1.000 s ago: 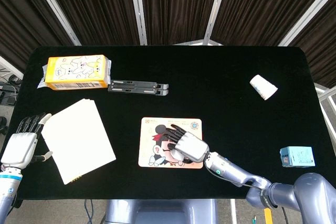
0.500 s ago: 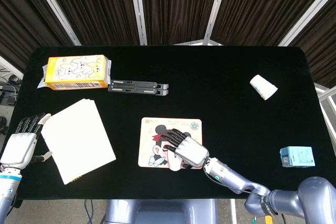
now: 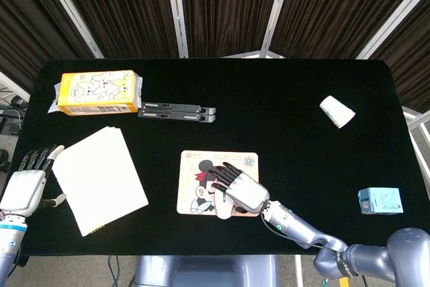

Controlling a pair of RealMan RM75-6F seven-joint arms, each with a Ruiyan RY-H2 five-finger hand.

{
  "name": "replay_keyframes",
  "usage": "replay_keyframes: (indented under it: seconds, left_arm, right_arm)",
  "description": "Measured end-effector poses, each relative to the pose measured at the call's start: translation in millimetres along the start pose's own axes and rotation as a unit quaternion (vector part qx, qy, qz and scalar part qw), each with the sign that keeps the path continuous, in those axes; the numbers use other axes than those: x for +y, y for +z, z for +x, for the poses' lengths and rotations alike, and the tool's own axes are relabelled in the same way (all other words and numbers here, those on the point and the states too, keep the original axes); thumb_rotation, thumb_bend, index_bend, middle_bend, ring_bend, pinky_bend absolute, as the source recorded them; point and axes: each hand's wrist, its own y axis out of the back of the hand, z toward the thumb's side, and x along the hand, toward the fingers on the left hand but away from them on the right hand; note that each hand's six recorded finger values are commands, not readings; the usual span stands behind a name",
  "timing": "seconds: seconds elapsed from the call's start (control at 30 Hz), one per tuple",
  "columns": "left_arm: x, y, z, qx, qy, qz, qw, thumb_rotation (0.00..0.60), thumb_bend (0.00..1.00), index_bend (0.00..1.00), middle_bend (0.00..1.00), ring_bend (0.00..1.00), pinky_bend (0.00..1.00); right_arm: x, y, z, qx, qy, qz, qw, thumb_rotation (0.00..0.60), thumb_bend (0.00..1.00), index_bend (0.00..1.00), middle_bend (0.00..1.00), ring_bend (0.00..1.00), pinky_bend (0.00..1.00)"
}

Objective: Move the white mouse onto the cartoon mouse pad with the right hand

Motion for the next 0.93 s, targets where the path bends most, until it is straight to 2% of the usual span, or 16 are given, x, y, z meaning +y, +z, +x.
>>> replay_keyframes:
  seconds: [0.23,0.43,0.67,0.93]
  left_arm:
    - [2.8,-2.8,-2.0,0.001,0.008,0.007,0.9999,0.6,0.18,0.0,0.0,0.0,0.0]
    - [5.2,-1.4,-4.4,-0.009,0.022,0.032,0.9992,0.6,0.18,0.0,0.0,0.0,0.0]
    - [5.0,-1.8,-4.5,-0.01,0.031,0.056,0.9979,0.6,0.18,0.0,0.0,0.0,0.0]
    - [5.7,-5.6,-5.2,-0.008,0.036,0.073,0.9966,0.6,0.18,0.0,0.0,0.0,0.0]
  right_arm:
    - [31.2,-46.4,21.8,-0.067,-0.025,0.047,0.9963,0.6,0.06,0.2,0.0,0.0,0.0]
    - [55.0,-91.3,72.8,-0.163,-0.052,0.052,0.9839,0.6,0.05,0.2,0.0,0.0,0.0]
    - [68.5,-118.2,143.4,-0.278,-0.078,0.01,0.9573,0.6,0.04,0.2,0.0,0.0,0.0]
    - [71.2,-125.5,211.6,-0.366,-0.095,-0.018,0.9258,0.6,0.04,0.2,0.0,0.0,0.0]
